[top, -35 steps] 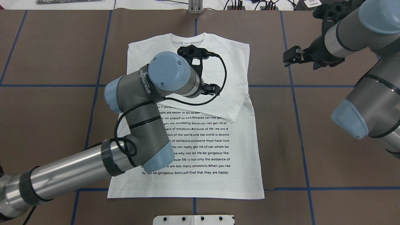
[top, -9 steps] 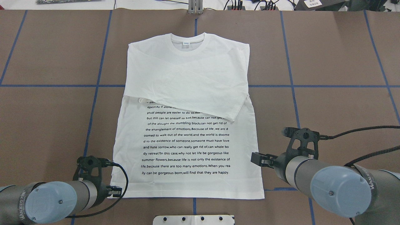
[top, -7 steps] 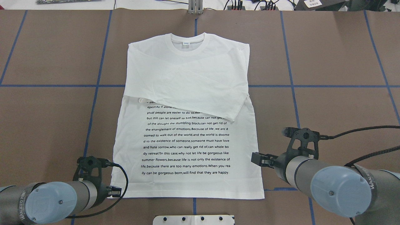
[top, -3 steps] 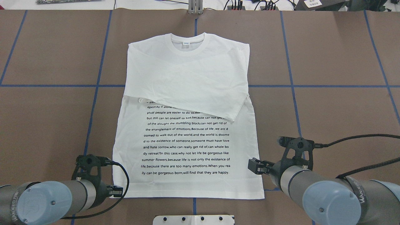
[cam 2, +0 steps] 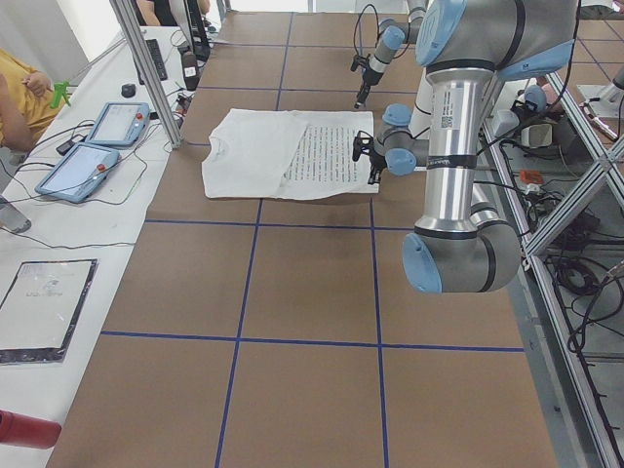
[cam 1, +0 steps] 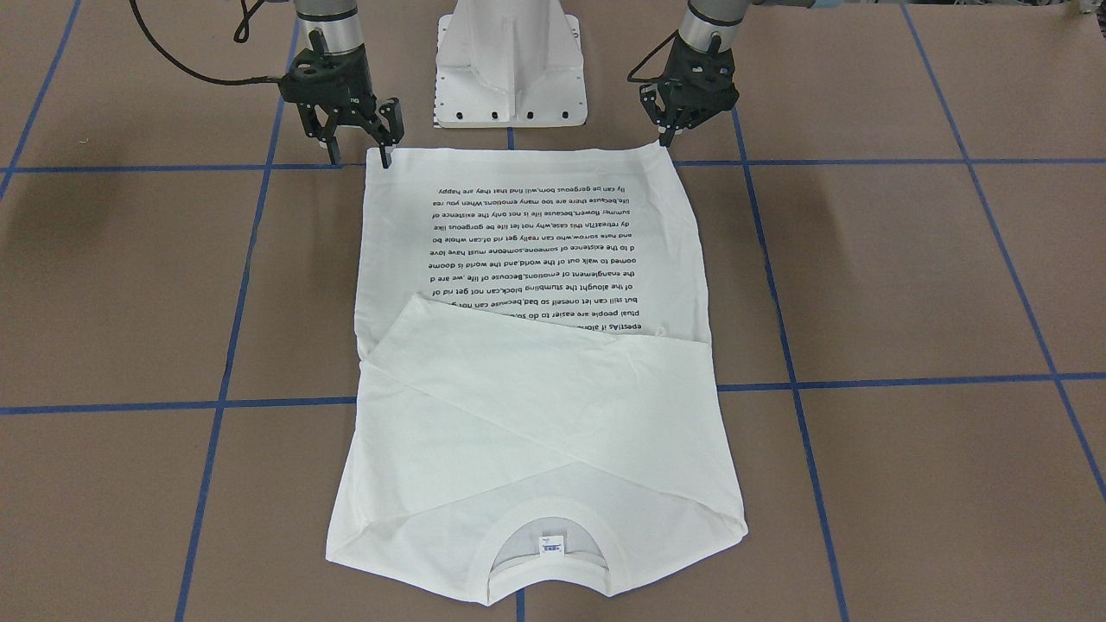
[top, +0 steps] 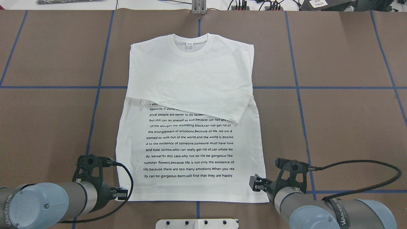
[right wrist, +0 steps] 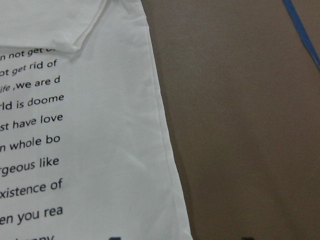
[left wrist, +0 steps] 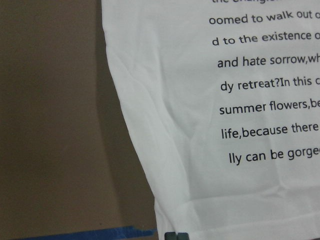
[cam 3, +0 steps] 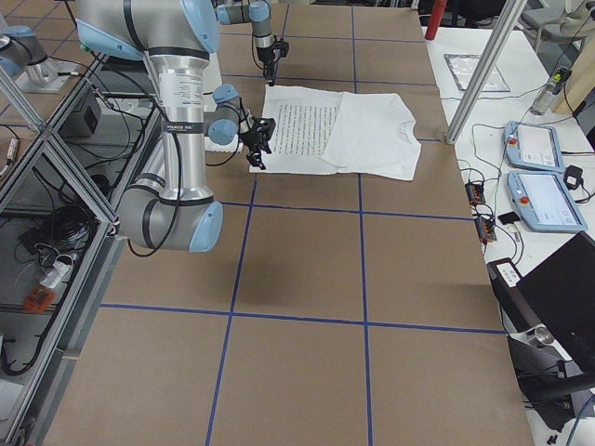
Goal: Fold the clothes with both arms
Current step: 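Lower both grippers onto the hem edges of the shirt, then pinch the hem corners with both grippers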
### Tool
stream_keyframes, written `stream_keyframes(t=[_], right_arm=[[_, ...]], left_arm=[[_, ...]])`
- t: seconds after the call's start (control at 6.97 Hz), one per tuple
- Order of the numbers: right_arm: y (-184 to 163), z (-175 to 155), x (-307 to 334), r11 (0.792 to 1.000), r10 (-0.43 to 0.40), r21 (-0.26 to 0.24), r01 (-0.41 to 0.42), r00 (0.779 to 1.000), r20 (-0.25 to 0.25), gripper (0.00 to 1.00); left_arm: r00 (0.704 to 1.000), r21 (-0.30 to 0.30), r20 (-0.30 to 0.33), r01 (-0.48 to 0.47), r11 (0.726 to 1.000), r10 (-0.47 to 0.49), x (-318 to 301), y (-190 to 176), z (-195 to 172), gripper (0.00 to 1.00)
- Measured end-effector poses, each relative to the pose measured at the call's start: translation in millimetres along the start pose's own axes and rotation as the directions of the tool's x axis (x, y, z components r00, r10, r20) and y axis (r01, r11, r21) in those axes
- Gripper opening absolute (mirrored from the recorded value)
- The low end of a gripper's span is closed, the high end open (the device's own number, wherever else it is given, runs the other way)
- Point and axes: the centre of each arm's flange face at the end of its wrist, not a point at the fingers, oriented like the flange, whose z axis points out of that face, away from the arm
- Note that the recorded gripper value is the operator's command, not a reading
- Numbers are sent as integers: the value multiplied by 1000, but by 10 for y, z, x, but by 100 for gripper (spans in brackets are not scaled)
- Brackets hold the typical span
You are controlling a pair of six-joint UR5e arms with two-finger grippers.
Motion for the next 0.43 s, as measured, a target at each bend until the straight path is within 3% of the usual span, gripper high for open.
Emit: stream_keyframes(t=[0.43], right_arm=[[329,84,19,1000,-21,7,21,1000,3,63]], left_arm=[[1000,0,-4,0,1000,0,11,-4,-10,0]])
